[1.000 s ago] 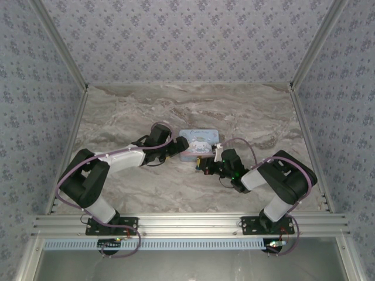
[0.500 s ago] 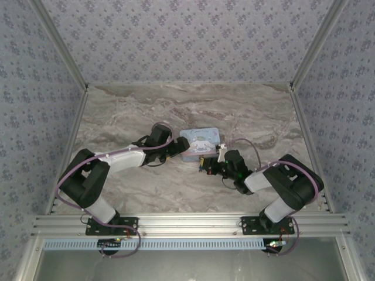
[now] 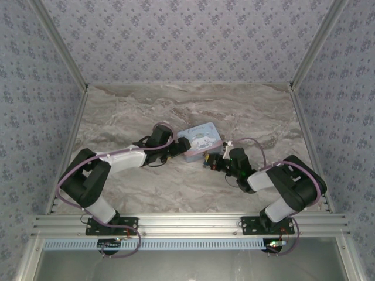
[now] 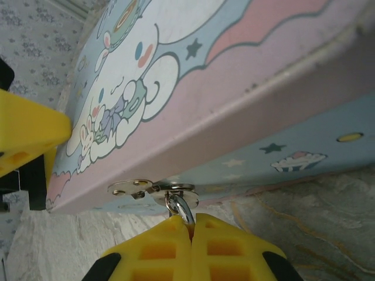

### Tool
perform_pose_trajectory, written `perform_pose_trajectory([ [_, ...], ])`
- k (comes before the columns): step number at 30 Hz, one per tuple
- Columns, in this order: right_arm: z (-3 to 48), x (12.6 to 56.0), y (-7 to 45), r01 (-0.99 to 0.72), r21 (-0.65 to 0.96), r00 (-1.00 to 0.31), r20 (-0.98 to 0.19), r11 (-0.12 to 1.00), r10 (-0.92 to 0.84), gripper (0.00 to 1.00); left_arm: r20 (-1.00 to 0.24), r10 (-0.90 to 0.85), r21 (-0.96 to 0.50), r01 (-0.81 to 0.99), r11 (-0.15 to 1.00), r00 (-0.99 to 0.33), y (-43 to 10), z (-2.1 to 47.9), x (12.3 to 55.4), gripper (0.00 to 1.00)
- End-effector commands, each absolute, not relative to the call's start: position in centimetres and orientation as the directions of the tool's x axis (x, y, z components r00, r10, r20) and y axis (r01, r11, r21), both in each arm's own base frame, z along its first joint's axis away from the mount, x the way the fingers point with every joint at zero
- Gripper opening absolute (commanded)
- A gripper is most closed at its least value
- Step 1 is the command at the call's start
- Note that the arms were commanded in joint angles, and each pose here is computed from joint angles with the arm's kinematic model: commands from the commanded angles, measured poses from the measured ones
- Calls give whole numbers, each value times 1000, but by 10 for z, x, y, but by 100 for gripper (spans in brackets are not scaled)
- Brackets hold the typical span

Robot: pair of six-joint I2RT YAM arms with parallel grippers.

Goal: Unlock the padlock with the key

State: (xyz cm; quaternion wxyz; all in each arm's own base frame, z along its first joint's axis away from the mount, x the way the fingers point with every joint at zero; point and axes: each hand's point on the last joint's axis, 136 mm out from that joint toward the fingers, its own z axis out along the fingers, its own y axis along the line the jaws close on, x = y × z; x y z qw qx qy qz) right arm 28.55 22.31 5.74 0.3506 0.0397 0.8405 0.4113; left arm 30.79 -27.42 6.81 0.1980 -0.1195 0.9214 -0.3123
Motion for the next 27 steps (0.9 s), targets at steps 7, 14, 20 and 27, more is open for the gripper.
perform_pose_trajectory([
  [7,78,317,208,-130,779,-677,-521,614,519,2,-254,-331,-590,-126,797,-909,-276,52,300,95],
  [14,79,329,202,-93,800,-663,-494,592,563,3,-251,-331,-584,-130,801,-910,-275,49,300,95],
  [20,76,331,194,-77,795,-657,-494,602,569,3,-254,-332,-583,-130,802,-908,-274,51,299,95],
  [27,71,322,186,-76,766,-667,-514,638,538,2,-267,-344,-599,-125,791,-900,-275,62,302,95],
])
